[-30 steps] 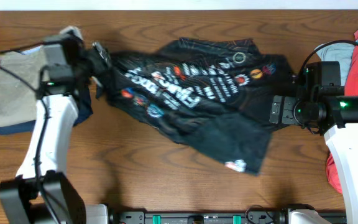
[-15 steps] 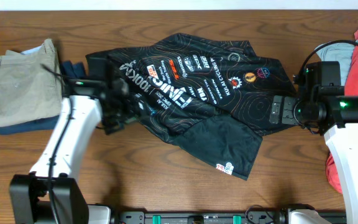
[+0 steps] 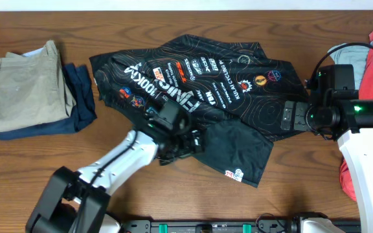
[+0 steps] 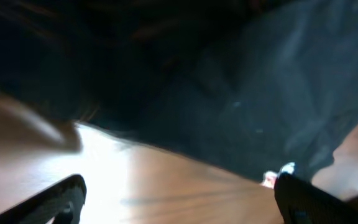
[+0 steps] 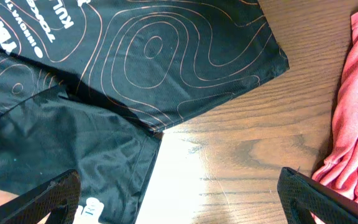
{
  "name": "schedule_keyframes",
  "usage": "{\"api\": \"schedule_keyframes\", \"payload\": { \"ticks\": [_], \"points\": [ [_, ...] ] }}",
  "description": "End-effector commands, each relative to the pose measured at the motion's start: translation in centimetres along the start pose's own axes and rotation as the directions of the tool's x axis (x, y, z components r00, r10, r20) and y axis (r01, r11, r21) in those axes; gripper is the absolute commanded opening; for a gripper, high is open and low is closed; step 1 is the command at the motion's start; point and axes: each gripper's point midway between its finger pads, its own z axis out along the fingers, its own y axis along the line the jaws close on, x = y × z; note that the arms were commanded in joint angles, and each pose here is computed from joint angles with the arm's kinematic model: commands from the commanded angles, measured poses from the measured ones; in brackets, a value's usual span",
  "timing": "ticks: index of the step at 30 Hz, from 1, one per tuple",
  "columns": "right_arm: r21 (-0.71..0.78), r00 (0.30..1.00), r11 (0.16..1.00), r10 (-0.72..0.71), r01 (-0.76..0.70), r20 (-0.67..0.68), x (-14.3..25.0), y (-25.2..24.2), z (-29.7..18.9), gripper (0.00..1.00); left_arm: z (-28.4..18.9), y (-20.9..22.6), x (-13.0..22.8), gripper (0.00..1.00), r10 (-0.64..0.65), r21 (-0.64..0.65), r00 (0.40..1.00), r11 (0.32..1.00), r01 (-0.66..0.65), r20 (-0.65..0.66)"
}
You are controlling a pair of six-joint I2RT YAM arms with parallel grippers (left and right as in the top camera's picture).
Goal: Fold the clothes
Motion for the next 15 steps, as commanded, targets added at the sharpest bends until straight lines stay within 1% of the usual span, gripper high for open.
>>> {"api": "schedule_keyframes", "payload": {
  "ticks": [1,5,8,15],
  "points": [
    [0.004,1.0,1.0,0.018,-0.018,0.004,-0.2,-0.3,-0.1,0.99,1.5,-0.6,0.7,0.98,-0.074,0.004,0.997,0.997,0.074,0.011],
    [0.006,1.0,1.0,0.017,-0.017,-0.002,0.0,-0.3,-0.1,0.99,2.8,-0.8,0.8,0.98,-0.104,-0.022,0.993,0.994,0.105,0.046],
    [0.007,1.0,1.0,0.017,-0.017,-0.006,0.1,-0.3,-0.1,0.99,4.0,-0.8,0.8,0.98,-0.127,-0.029,0.991,0.991,0.128,0.045],
    [0.007,1.0,1.0,0.017,-0.017,-0.006,0.1,-0.3,-0.1,0.99,6.2,-2.0,-0.6,0.98,-0.116,0.033,0.991,0.993,0.114,0.068]
  ]
}}
